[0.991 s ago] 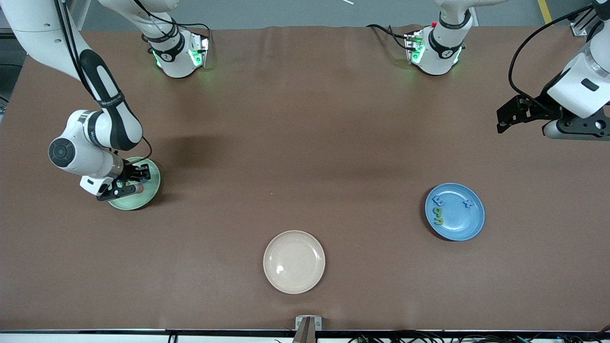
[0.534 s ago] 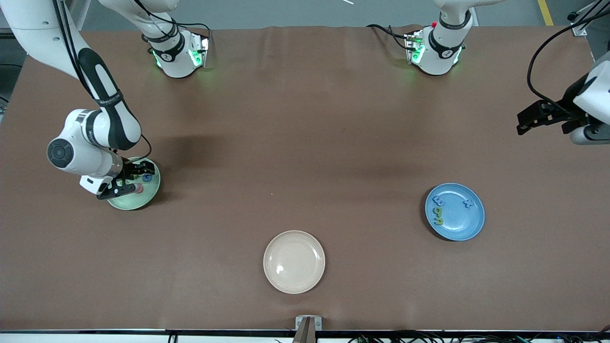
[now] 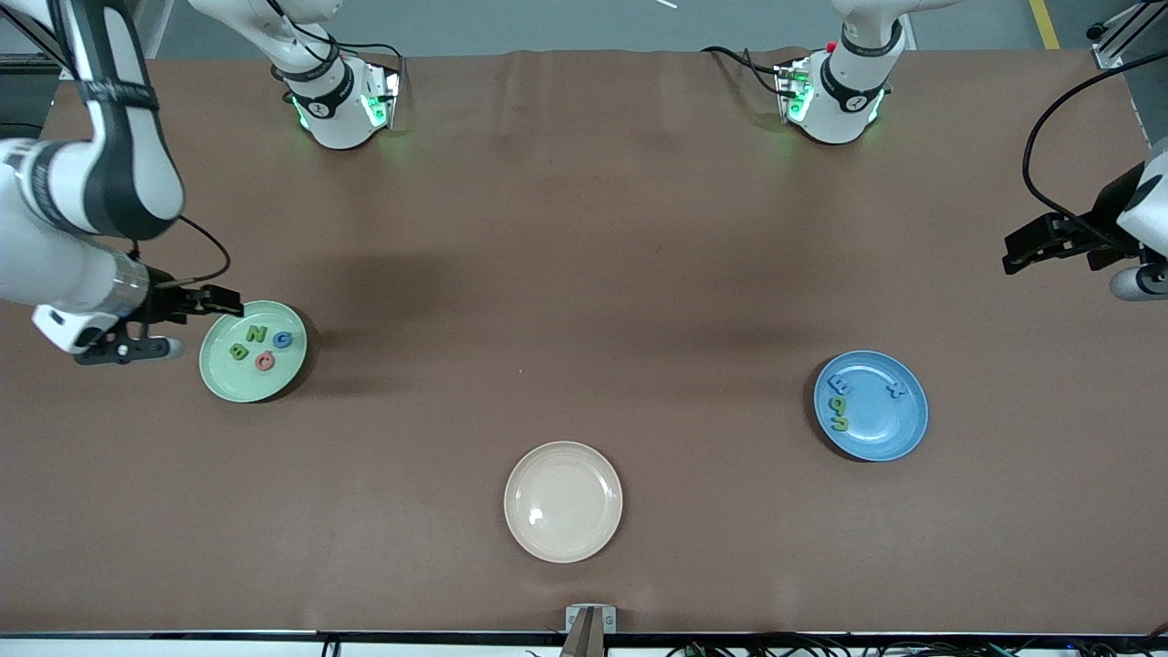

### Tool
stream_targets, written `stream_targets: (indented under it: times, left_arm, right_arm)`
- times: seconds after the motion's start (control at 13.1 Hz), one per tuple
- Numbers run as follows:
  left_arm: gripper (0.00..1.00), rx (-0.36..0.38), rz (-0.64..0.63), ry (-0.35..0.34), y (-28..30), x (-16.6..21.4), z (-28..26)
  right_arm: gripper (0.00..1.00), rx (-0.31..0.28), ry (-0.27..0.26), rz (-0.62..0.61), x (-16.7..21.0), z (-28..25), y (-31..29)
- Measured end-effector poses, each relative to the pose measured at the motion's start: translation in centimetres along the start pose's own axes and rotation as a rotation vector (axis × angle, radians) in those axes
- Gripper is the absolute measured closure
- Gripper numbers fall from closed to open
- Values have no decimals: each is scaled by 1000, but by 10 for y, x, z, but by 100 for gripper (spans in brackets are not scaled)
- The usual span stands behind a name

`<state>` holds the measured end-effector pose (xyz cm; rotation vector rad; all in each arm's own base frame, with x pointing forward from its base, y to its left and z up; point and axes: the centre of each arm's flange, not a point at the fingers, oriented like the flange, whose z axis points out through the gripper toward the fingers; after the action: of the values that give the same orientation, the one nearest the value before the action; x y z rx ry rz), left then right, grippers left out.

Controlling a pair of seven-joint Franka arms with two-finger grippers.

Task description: Sort upper and lower case letters into plates

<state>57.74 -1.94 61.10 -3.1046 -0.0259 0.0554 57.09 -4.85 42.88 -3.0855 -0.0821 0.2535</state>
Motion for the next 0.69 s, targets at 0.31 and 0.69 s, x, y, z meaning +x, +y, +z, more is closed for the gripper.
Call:
stream_targets:
  times: [0.31, 0.69]
  left_arm:
    - [0, -1, 15, 9, 8, 0, -4]
    - [0, -2, 71, 50, 46, -12, -26]
  right_arm:
    - [1, -5, 21, 45, -9, -105, -20]
    - [0, -14, 113, 84, -38, -191, -48]
